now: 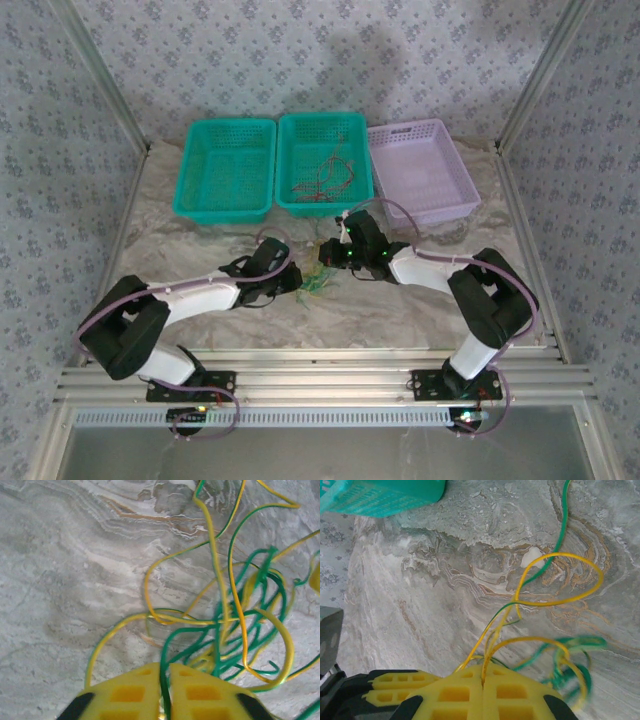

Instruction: Untangle the cables

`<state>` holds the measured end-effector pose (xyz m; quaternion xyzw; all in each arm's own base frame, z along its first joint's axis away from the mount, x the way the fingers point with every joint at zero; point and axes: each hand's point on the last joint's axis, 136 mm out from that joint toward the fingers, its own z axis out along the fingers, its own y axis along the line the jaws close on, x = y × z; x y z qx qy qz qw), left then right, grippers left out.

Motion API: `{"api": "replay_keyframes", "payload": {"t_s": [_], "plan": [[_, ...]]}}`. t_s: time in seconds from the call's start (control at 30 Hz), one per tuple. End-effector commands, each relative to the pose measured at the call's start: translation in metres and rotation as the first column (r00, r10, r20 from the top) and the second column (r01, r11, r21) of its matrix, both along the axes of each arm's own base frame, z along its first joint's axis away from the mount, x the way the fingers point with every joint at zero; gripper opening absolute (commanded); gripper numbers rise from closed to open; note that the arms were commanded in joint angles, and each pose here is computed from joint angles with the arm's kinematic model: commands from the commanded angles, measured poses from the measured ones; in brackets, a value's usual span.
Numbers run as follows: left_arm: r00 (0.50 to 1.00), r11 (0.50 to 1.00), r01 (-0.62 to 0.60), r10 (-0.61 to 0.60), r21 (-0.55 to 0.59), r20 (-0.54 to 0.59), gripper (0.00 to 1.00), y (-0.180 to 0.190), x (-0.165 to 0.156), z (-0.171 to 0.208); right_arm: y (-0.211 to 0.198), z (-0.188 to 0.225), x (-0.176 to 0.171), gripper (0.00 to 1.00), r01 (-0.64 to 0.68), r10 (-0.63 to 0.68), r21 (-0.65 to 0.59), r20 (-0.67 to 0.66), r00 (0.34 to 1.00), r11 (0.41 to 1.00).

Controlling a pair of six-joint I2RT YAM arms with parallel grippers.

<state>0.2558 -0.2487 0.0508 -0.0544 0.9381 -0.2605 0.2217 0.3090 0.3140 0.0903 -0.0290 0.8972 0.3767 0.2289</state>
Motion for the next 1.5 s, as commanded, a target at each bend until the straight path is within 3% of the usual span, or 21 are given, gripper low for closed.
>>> {"api": "replay_keyframes", "payload": {"t_s": [0.0,0.23,0.5,0.87,1.23,1.47], "plan": [[0.999,0.999,0.026,-0.026,-0.023,0.022,0.00,-0.008,0.002,0.007,0.000,0.013,0.001,0.00,-0.015,0.015,-0.003,0.027,1.000,1.000],[0.999,1.000,0.018,-0.018,0.005,0.043,0.00,0.000,0.001,0.009,-0.021,0.027,0.005,0.00,0.012,-0.009,-0.046,0.073,0.997,0.999],[0.994,0.993,-0.042,0.030,0.112,0.104,0.00,0.046,0.002,0.028,-0.086,0.070,0.011,0.00,0.113,-0.076,-0.169,0.213,0.974,0.979],[0.985,0.977,-0.145,0.126,0.158,0.122,0.00,0.112,0.005,0.046,-0.159,0.109,0.010,0.00,0.246,-0.200,-0.155,0.266,0.943,0.957],[0.983,0.968,-0.160,0.138,0.196,0.120,0.00,0.129,0.002,0.053,-0.187,0.176,-0.002,0.00,0.299,-0.251,-0.083,0.360,0.899,0.951],[0.982,0.956,-0.175,0.154,0.237,0.105,0.00,0.140,0.000,0.050,-0.218,0.243,-0.018,0.00,0.395,-0.334,-0.033,0.472,0.816,0.918]]}}
